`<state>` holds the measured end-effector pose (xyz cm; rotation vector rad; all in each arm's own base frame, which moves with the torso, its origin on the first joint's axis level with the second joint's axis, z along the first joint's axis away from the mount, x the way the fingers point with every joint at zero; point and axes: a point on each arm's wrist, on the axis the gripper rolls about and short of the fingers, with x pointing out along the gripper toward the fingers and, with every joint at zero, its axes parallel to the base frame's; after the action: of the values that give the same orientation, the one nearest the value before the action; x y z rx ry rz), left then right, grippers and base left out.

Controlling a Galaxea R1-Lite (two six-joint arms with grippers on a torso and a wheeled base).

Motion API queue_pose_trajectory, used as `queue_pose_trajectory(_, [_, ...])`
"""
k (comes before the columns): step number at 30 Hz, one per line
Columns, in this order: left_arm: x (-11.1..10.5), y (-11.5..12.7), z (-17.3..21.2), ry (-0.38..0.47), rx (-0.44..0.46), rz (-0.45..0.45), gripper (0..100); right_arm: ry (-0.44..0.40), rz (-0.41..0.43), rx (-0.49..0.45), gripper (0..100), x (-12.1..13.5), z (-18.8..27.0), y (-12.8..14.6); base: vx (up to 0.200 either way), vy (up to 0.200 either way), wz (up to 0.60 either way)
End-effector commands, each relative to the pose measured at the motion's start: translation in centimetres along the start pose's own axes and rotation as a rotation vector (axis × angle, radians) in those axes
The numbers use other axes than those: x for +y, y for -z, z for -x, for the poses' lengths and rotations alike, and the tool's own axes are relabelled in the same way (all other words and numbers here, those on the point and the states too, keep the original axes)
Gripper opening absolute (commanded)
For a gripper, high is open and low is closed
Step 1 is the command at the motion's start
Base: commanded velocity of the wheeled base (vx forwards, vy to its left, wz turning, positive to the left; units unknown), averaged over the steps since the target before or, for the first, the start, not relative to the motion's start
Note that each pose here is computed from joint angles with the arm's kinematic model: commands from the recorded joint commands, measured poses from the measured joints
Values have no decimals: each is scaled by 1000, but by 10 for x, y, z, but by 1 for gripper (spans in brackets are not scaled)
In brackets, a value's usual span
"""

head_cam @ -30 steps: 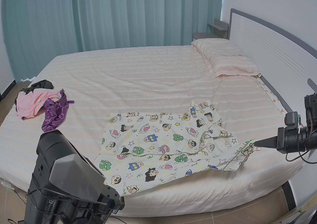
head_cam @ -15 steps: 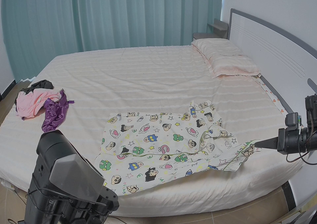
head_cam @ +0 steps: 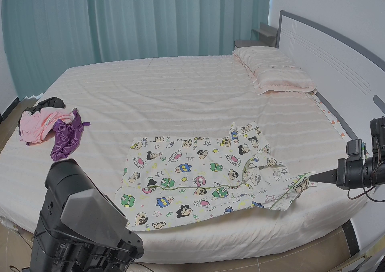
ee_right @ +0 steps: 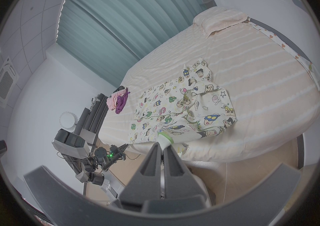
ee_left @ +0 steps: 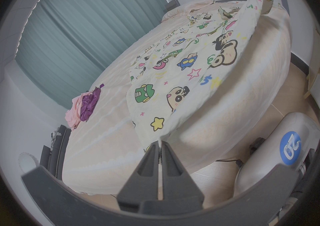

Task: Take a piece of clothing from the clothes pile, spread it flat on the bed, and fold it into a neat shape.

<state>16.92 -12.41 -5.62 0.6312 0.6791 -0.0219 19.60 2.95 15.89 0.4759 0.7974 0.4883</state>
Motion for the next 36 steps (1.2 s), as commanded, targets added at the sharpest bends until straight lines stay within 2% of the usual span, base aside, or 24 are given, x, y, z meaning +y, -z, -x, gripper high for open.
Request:
queue_pose_trajectory(1, [10, -9, 6, 4, -41, 42, 0, 0, 2, -1, 0, 1, 3, 4, 0, 0, 0])
queue_pose_trajectory(3, [14, -12, 7, 16, -55, 56, 0, 1, 0, 2, 0, 0, 3, 6, 0, 0, 0])
queue_pose_trajectory(5, [28, -19, 6, 39, -76, 45, 0, 6, -3, 14, 0, 0, 5, 9, 0, 0, 0])
queue_pose_trajectory(10, [46, -18, -1, 39, -57, 27, 0, 20, -22, 50, 0, 1, 11, 17, 0, 0, 0])
queue_pose_trajectory(16, [51, -17, 1, 117, -48, 30, 0, 37, -3, 112, 0, -6, 9, 33, 0, 0, 0])
queue_pose_trajectory(25, [50, -24, 2, 287, -115, 71, 0, 50, 13, 178, 0, -13, 4, 48, 0, 0, 0])
queue_pose_trajectory(28, [50, -31, -3, 285, -142, 107, 0, 53, 14, 188, 0, -15, 4, 50, 0, 0, 0])
queue_pose_trajectory(32, [62, -50, -20, 221, -202, 186, 0, 54, 17, 194, 0, -15, 3, 51, 0, 0, 0])
queue_pose_trajectory(36, [72, -60, -15, 226, -182, 186, 0, 56, 12, 203, 0, -15, 3, 52, 0, 0, 0])
